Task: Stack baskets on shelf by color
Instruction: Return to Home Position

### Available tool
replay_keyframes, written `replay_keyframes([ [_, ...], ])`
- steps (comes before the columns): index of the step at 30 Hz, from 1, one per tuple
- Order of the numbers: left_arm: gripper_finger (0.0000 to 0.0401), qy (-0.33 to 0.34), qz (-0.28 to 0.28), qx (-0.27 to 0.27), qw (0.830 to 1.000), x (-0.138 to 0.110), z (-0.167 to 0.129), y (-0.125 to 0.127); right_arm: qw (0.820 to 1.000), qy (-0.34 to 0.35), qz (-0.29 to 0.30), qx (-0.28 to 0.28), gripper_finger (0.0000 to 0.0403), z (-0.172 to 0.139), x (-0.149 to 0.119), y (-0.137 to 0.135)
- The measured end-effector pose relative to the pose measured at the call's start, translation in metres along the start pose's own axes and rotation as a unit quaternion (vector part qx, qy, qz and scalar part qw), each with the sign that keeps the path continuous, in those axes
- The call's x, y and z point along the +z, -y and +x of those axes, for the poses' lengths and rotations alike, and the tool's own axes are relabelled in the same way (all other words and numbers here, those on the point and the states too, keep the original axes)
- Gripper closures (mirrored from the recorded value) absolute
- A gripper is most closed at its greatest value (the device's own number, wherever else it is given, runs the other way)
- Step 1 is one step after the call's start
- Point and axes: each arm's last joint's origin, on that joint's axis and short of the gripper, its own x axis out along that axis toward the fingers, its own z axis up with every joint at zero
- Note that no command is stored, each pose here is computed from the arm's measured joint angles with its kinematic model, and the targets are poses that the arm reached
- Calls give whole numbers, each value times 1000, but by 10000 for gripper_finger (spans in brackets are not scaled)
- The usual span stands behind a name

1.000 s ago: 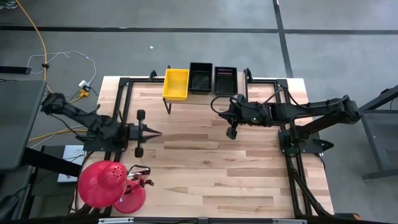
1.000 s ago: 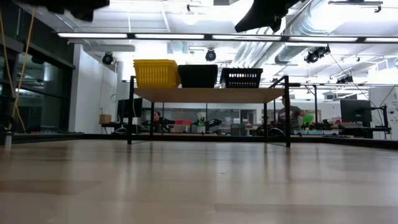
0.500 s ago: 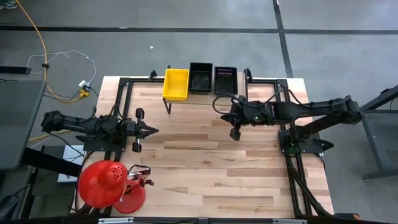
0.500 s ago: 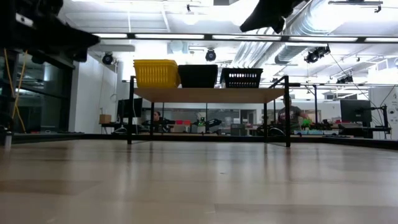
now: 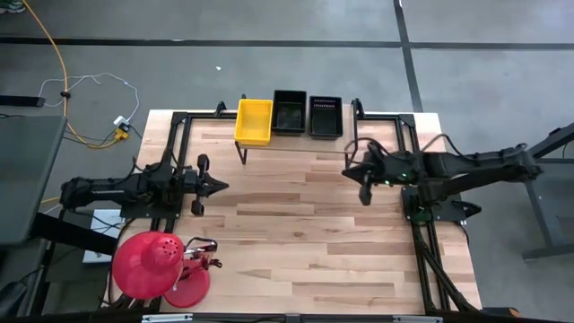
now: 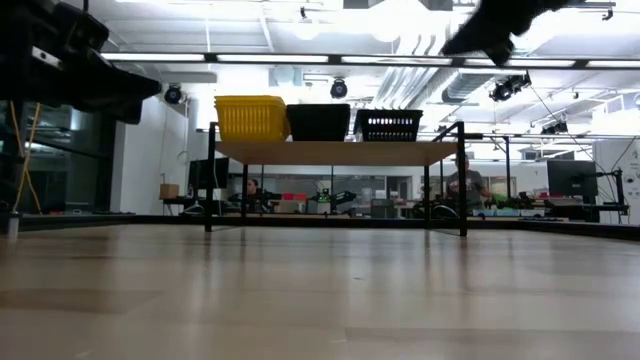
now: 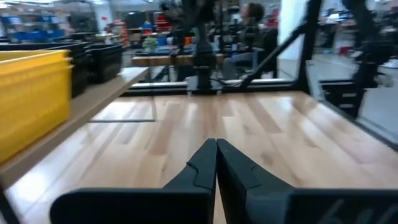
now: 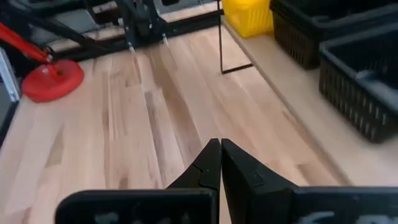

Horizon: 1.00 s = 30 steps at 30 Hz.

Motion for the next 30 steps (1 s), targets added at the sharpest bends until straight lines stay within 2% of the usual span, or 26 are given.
replay_keyframes([
  [8, 401, -6, 5, 52, 999, -1, 0, -4, 994, 95, 59, 21, 403, -30, -56, 27],
  [13, 400, -6, 5, 54, 998, -1, 0, -4, 985, 149, 77, 33, 403, -42, -84, 38],
  [21, 400, -6, 5, 54, 999, -1, 0, -4, 976, 202, 67, 51, 403, -31, -119, 44],
  [30, 398, -6, 5, 54, 999, 0, 0, -4, 976, 203, 56, 62, 403, -18, -146, 46],
])
